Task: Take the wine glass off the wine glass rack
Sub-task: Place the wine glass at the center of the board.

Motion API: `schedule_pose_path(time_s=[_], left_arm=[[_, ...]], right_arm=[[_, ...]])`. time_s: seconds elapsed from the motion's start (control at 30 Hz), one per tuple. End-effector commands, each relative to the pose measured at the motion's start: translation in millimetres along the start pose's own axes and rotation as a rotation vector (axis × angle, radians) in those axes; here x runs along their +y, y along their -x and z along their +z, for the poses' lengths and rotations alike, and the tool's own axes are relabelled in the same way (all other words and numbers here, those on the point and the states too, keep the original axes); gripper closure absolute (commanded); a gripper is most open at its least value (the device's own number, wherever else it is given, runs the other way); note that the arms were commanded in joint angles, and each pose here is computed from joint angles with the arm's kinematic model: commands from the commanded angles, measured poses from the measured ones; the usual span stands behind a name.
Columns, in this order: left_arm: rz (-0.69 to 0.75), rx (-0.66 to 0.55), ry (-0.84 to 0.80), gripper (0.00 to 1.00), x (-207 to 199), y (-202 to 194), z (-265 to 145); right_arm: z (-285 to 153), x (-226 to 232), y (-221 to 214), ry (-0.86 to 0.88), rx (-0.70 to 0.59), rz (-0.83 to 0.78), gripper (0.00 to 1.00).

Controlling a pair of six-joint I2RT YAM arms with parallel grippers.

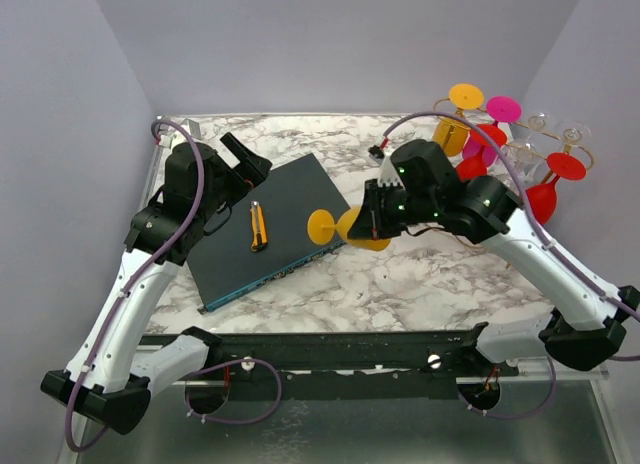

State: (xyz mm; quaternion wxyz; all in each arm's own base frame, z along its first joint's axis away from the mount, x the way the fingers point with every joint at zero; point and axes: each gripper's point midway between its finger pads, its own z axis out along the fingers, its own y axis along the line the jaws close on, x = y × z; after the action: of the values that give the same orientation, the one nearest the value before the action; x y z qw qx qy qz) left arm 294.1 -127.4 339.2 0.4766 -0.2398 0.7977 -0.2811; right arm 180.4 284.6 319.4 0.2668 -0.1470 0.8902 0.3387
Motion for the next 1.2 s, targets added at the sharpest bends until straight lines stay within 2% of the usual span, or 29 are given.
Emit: schedule_pose_path(time_s=[0.0, 0.47, 0.97, 1.07, 1.17], left_arm=[[0.102, -0.049, 0.078, 0.01, 14, 15, -6], [0.172, -0.136, 0.126, 0.01, 18, 41, -30], [0.174, -0.138, 0.113, 0.01, 15, 43, -33], [0.175, -0.133, 0.112, 0.01, 15, 41, -32], [0.171, -0.131, 0.112, 0.01, 16, 40, -32]], right_arm=[[21, -15, -25, -0.122, 0.106, -0.019, 1.00], [105, -7, -96, -0.221, 0.417, -0.152, 0.99], [139, -20, -112, -0.276, 0.504, -0.182, 0.99], [141, -21, -114, -0.278, 0.510, -0.184, 0.96], [141, -20, -113, -0.277, 0.508, -0.182, 0.86]])
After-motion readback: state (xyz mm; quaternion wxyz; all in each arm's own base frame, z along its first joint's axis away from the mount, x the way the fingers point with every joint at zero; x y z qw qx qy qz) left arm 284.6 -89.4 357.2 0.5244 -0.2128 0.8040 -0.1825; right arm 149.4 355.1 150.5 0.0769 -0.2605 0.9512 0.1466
